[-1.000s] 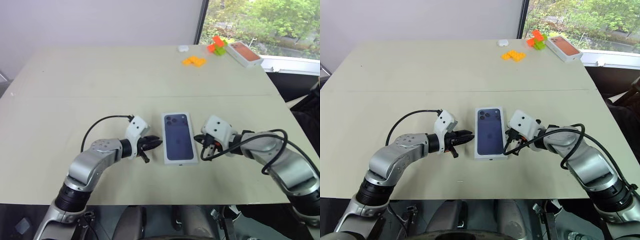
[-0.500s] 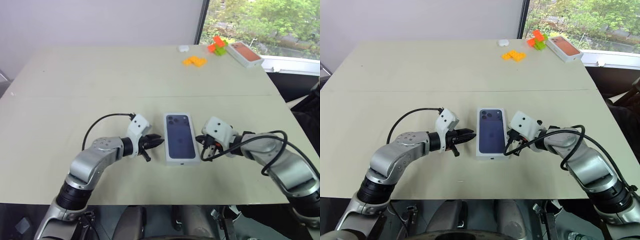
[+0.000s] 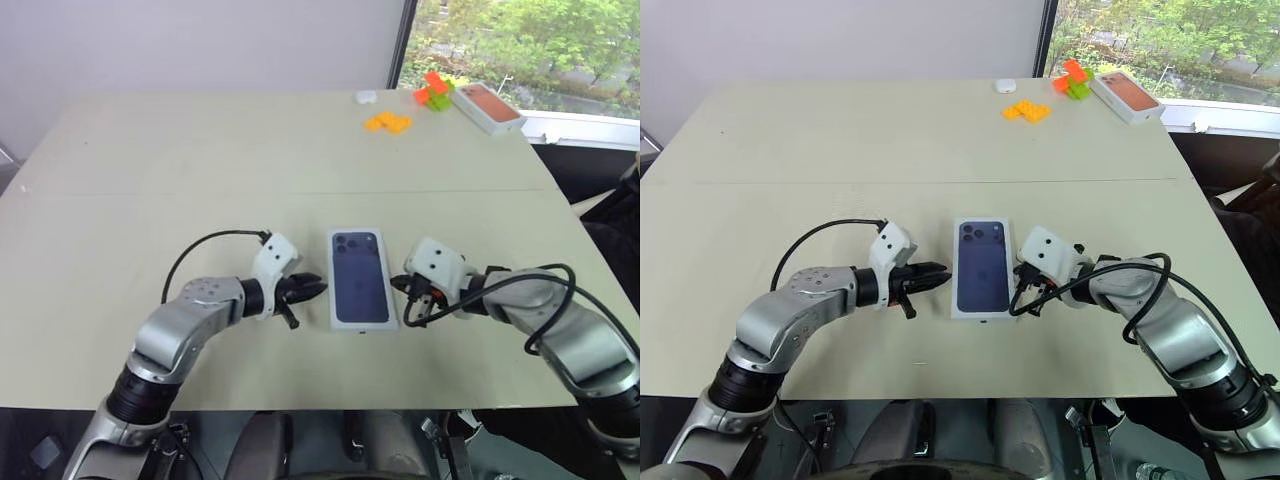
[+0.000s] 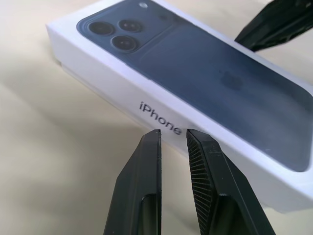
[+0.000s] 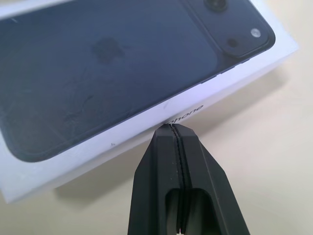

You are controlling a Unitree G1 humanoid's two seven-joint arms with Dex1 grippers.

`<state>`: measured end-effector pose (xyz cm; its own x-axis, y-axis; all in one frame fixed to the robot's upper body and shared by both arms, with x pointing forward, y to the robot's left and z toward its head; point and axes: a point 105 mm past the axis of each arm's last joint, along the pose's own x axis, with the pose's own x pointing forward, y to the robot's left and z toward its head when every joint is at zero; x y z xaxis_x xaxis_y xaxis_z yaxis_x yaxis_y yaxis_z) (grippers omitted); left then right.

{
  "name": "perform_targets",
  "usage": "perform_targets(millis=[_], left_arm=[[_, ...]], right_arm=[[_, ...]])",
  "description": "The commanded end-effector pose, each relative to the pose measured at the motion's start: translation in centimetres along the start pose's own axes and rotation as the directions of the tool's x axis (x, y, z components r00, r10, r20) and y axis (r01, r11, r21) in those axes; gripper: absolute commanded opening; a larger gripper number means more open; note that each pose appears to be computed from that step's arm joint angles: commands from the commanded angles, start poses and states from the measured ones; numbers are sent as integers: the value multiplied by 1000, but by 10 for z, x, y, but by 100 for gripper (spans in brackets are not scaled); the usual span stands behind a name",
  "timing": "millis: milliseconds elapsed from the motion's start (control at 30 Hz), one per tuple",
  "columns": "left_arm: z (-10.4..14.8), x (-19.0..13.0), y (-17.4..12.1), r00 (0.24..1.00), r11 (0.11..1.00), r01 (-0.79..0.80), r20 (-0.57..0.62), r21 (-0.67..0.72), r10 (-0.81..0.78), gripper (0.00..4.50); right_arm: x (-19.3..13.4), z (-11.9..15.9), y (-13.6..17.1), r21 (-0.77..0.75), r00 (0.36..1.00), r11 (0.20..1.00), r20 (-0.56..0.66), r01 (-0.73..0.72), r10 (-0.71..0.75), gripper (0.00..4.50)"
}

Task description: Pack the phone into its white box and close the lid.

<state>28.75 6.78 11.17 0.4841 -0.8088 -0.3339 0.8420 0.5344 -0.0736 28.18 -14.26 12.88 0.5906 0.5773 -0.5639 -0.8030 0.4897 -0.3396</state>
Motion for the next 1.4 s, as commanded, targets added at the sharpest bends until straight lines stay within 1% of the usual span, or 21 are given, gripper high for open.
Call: perform_targets(millis=[33,100,167,267,333,400,500,600,667,967,1133,1167,1267,1300,1400], left_arm=[[24,-14,6,995,1000,-20,94,13,18,91],[32,-18,6,991,1000,-12,130,6,11,91],[40,-21,0,987,1000,23,156,18,-26,91],[41,-18,-7,989,997,52,136,51,-59,91],[39,-11,-7,991,997,42,121,63,-49,91],[34,1,-11,995,995,48,82,86,-55,91],[20,11,-13,999,992,47,10,119,-49,91],[7,17,-7,999,990,11,-53,138,-3,91],[-2,19,-4,996,990,-6,-89,143,19,91],[-17,19,0,990,991,-37,-130,129,54,91],[-16,19,0,991,991,-44,-117,126,58,91],[-10,20,0,995,992,-48,-80,115,58,91],[24,18,8,991,993,-108,90,50,103,91],[29,18,11,986,991,-125,117,40,119,91],[33,27,31,968,971,-232,111,55,225,91]], right_arm=[[-18,16,-6,-66,997,998,71,24,-19,0],[-25,18,-9,-64,996,998,90,28,-23,0],[-30,20,-10,-41,992,999,122,21,-16,0],[-32,22,-4,-34,988,999,149,-23,28,0],[-30,24,8,-33,983,996,163,-78,82,0],[-24,25,25,-38,976,990,166,-137,142,0],[-13,19,38,-29,976,985,133,-167,170,0],[-3,7,41,-15,984,987,72,-160,161,0],[0,3,41,-7,986,987,56,-158,159,0],[3,-7,41,4,986,987,24,-163,163,0],[3,-6,40,-9,988,988,27,-154,155,0],[2,-2,37,-13,989,990,48,-142,142,0],[0,25,14,26,983,999,181,-43,38,0],[-1,30,8,43,979,999,205,-21,12,0],[6,33,-7,72,976,996,209,43,-58,0]])
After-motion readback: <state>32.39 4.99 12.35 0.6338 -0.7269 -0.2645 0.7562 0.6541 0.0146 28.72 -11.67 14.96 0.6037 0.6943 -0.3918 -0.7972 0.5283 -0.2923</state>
